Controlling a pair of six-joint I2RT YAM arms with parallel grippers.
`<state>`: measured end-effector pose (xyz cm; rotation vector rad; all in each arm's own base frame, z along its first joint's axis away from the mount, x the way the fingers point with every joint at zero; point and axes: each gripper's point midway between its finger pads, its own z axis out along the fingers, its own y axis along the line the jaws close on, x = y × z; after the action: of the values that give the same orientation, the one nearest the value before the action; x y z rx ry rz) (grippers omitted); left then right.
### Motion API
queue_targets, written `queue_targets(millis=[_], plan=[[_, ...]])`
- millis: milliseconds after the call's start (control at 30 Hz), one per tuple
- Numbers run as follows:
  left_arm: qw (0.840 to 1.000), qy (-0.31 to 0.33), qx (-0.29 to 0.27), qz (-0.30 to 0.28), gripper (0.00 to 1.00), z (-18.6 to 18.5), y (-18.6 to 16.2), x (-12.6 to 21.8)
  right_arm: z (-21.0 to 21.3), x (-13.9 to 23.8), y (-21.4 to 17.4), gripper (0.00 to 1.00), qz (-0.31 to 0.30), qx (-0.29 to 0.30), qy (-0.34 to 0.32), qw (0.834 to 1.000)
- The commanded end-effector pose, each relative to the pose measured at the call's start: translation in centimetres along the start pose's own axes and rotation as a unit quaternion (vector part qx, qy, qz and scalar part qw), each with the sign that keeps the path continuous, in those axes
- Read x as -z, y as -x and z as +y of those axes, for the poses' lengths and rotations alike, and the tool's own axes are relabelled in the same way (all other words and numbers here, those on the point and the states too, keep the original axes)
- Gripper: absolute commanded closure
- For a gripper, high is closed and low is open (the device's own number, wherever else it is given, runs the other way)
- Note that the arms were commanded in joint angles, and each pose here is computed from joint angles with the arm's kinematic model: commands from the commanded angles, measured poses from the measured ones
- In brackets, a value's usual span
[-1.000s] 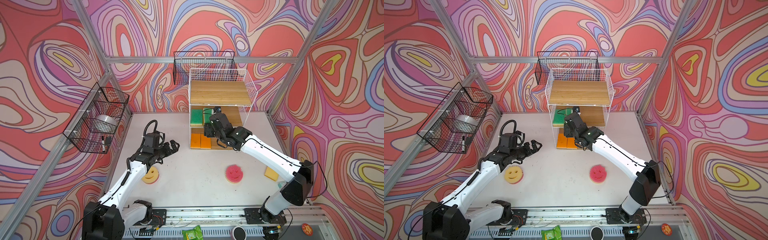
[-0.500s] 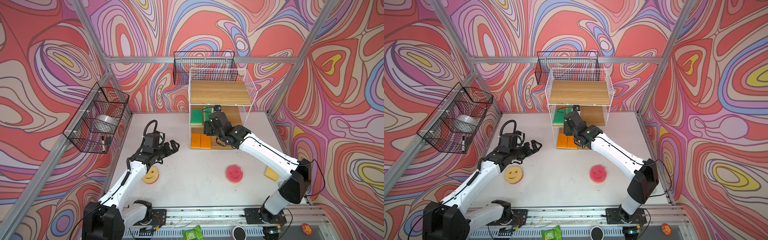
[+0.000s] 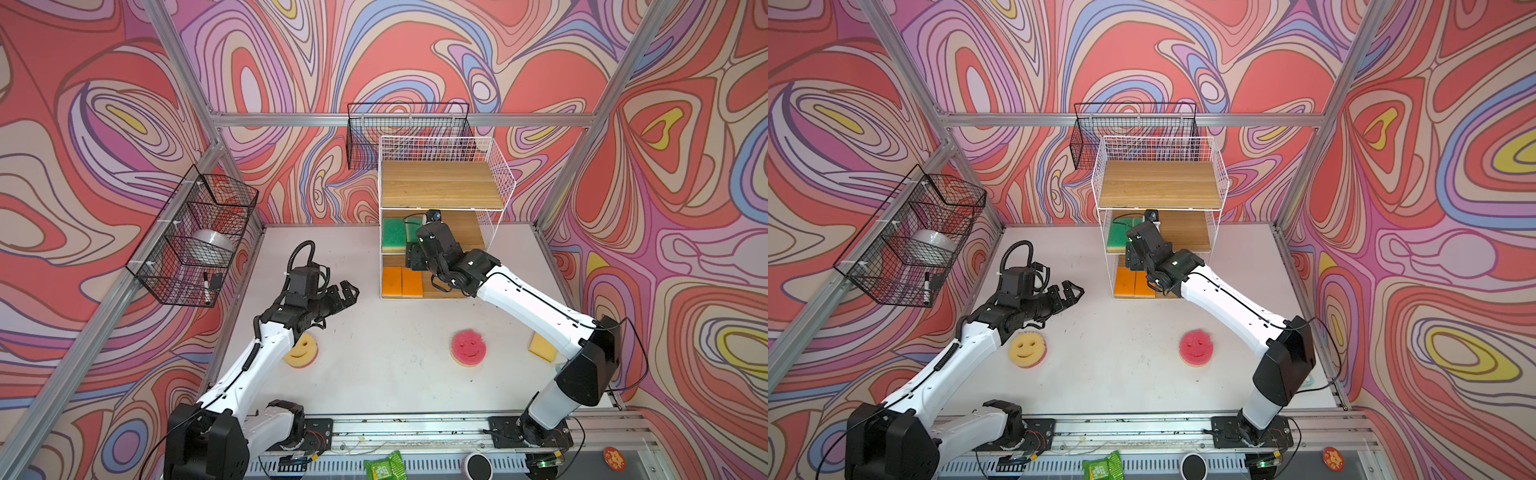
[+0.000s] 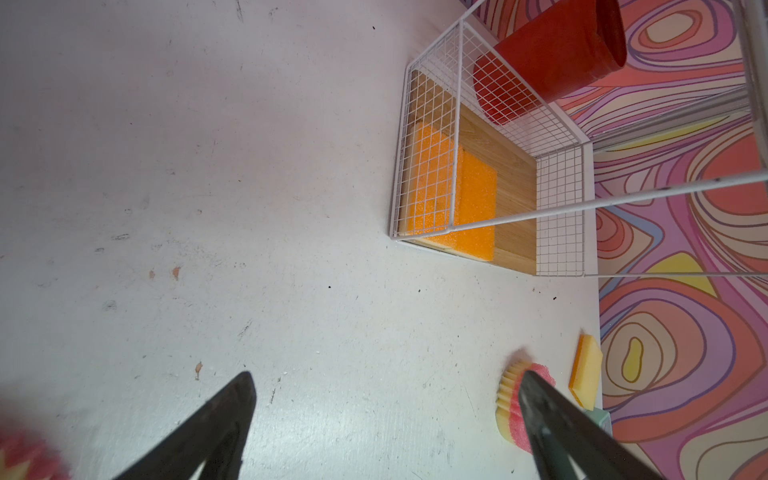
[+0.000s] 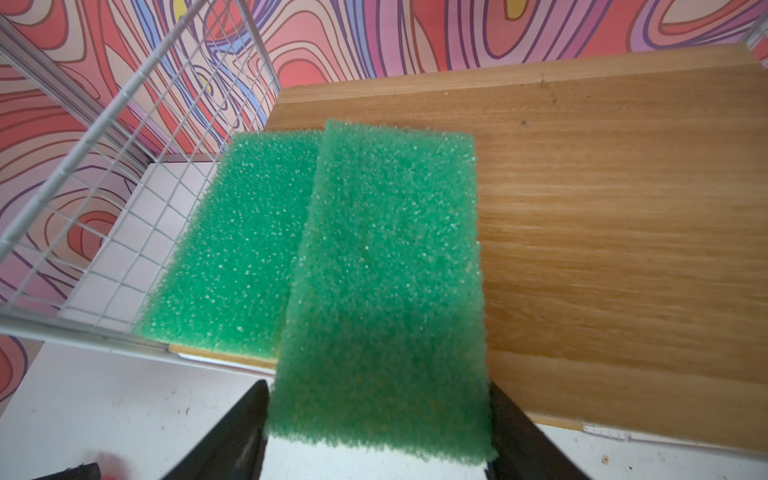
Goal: Place and organize the cleaning sponges onto the shelf
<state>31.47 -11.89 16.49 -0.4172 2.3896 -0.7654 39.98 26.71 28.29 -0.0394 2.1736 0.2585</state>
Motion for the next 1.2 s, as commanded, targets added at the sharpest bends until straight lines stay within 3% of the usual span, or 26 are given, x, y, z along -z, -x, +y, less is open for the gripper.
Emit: queue_targets(millis=[0, 1033, 1167], plan=[[1.000, -0.003, 0.000, -0.002, 0.00, -0.1, -0.1, -0.1, 0.2, -0.3, 1.0, 0.19, -0.013, -0.007, 0.005, 1.000], [1.000, -0.003, 0.002, 0.001, 0.00, -0.1, -0.2, -0.1, -1.7, 0.7, 1.5, 0.19, -0.026, 0.022, -0.039, 0.999], [1.000, -0.004, 0.002, 0.001, 0.00, -0.1, -0.2, -0.1, -1.9, 1.0, 1.7, 0.24, -0.031, 0.018, -0.041, 0.999]])
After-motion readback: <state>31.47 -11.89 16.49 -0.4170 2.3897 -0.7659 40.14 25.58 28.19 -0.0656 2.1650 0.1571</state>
